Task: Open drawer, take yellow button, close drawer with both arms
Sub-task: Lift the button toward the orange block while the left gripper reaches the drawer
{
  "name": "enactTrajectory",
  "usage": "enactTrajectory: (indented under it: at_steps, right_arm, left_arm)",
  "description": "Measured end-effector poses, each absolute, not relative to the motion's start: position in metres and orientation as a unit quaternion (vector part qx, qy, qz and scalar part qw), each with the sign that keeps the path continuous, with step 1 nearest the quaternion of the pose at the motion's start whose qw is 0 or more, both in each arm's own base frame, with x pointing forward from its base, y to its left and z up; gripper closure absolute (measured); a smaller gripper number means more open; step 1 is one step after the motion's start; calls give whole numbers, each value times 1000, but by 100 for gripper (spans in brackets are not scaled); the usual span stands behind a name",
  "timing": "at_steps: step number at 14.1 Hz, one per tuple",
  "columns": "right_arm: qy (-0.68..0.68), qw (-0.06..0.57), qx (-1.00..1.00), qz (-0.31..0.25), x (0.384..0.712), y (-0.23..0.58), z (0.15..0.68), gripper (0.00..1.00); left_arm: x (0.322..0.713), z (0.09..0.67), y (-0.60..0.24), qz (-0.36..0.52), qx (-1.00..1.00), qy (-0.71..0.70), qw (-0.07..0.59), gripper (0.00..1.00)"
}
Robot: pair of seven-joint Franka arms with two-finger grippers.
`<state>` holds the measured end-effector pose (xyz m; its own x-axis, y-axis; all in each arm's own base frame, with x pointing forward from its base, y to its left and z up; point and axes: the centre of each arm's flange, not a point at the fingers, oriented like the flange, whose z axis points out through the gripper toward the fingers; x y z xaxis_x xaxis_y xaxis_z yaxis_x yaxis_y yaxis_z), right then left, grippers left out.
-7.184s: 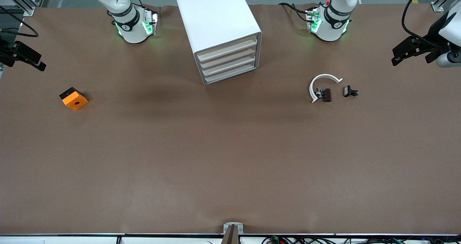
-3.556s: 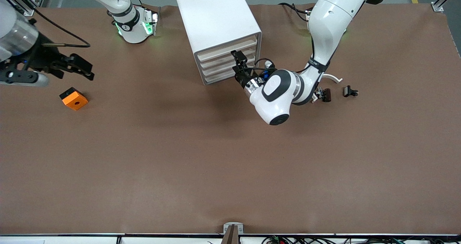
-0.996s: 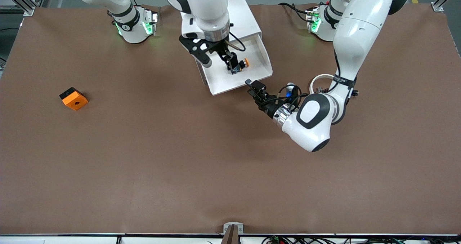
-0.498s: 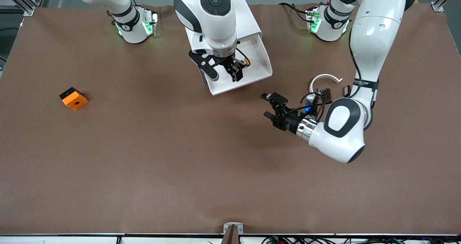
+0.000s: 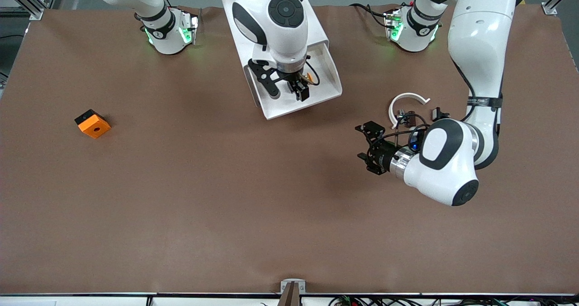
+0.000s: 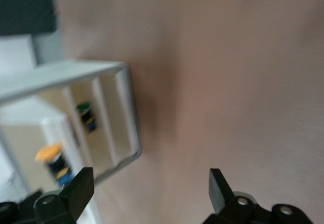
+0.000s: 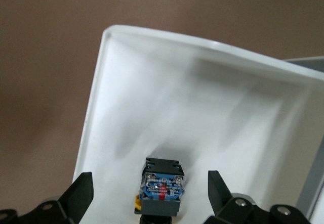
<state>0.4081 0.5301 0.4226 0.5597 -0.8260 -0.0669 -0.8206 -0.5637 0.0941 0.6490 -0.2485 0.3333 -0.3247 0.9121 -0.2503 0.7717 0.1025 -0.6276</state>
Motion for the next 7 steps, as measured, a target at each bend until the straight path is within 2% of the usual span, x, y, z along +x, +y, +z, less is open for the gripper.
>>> enactTrajectory:
  at_steps: [4,6,7]
  right_arm:
    - [-465,48,882,-55,398,532,400,0]
    - [-465,49,882,-55,399,532,396,0]
    - [-466,46,882,-54,400,533,396,10]
  left_arm:
    - [638,332,-288,208,-706,-667,113,0]
    - [628,333,-315,178,-764,-610,110,0]
    - [627,335,-321,173,-787,-583,101,0]
